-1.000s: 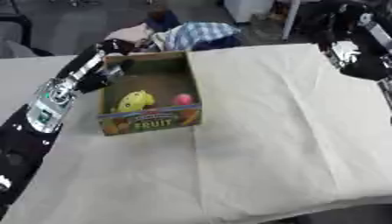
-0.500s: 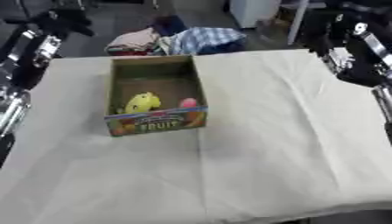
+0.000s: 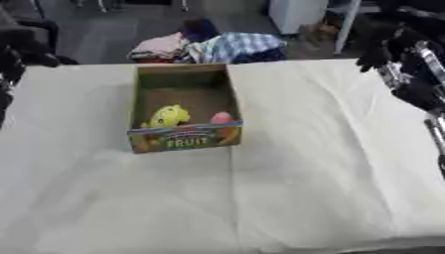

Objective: Pick up objects on the table and place them in the box.

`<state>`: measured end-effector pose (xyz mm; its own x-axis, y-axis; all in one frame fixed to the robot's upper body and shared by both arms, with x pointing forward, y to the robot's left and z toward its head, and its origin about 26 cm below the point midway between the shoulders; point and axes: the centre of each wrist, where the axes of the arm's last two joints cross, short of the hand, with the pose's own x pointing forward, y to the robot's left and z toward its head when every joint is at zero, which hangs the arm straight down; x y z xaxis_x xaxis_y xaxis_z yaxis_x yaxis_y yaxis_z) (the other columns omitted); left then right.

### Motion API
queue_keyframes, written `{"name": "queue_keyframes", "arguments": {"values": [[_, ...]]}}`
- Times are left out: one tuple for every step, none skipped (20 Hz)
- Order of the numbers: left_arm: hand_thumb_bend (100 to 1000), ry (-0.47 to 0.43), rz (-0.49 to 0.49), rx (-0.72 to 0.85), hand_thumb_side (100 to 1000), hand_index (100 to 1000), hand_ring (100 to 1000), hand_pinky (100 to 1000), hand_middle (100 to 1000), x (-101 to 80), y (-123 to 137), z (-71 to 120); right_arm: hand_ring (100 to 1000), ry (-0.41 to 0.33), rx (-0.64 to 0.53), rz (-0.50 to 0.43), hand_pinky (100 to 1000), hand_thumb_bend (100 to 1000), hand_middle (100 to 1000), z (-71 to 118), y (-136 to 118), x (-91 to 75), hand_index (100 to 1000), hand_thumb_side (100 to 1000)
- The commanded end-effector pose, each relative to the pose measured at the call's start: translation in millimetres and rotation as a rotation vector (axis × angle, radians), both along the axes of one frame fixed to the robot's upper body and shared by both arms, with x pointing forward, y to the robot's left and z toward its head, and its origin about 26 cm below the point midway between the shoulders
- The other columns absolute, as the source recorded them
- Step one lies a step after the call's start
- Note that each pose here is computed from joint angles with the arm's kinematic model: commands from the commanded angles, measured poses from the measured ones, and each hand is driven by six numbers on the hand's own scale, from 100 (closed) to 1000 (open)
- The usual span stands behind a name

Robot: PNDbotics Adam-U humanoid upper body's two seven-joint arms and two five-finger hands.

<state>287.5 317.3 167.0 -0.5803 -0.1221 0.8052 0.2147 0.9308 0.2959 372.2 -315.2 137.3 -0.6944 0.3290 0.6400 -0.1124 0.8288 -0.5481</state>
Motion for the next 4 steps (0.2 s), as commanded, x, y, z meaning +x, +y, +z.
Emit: {"name": "queue_keyframes", "arguments": {"values": [[232,-0.016,0.025,-0.002,807,811,680,1000,657,-3.5,0.8,4.5,545,-0.02,0.041,-0.008,475,100,637,9.1,-0.5,-3.4,823,620],[235,-0.005,0.031,-0.007,813,810,679,1000,656,-3.9,0.8,1.4,544,-0.013,0.049,-0.007,474,100,636,7.7,0.3,-4.5,823,622],[237,0.005,0.038,-0.011,816,810,678,1000,656,-4.3,0.9,-1.7,544,-0.007,0.055,-0.006,473,100,635,6.7,1.1,-5.3,822,622],[239,0.015,0.044,-0.014,822,810,677,1000,654,-4.5,0.9,-4.8,542,0.0,0.062,-0.007,472,100,633,5.1,1.7,-6.2,821,624]]}}
